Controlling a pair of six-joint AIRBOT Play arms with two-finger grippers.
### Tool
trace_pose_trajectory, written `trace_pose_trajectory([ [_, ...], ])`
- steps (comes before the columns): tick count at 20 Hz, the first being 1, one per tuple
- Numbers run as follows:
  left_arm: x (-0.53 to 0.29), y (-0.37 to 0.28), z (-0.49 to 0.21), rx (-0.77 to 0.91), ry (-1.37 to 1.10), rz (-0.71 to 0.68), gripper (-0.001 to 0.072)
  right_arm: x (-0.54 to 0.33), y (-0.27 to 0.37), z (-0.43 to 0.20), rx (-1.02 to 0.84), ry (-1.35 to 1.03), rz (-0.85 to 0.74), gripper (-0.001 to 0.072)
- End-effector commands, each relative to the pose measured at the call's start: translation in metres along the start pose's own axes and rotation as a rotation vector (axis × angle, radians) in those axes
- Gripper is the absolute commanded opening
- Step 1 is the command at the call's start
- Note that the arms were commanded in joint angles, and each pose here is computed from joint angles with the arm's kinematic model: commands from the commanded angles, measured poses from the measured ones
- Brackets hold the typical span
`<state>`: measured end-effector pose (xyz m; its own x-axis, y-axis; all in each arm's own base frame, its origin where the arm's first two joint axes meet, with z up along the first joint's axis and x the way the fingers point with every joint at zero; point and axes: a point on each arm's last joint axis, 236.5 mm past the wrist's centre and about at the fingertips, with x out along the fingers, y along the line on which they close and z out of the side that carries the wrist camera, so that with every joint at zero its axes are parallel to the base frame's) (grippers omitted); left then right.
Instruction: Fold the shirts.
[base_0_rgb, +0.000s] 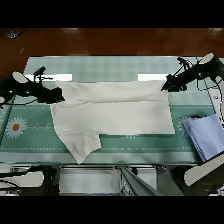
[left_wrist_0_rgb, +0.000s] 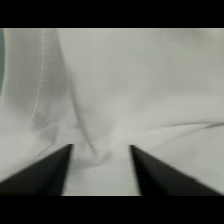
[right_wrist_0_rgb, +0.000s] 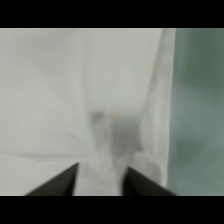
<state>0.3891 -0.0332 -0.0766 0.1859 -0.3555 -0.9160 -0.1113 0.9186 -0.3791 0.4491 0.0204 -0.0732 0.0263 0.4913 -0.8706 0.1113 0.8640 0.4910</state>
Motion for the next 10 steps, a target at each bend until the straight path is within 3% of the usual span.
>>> trace_pose_trajectory([
  [1,-0.022,0.010,-0.012,-0.021,0.098,-0.010,0.0704,-0.020,-0.001,-0.008,-0.007,-0.002,-0.004,0.0621],
  [6,-0.062,0.049,-0.067,-0.144,0.104,0.021,0.0704,-0.084,-0.032,-0.028,0.043,-0.180,-0.063,0.0621],
  [8,-0.056,0.067,-0.118,-0.242,0.109,0.013,0.0704,-0.078,-0.028,-0.057,0.097,-0.270,0.029,0.0621],
  [10,-0.045,0.060,-0.158,-0.352,0.072,-0.088,0.0704,-0.065,-0.012,-0.088,0.141,-0.338,0.127,0.0621],
])
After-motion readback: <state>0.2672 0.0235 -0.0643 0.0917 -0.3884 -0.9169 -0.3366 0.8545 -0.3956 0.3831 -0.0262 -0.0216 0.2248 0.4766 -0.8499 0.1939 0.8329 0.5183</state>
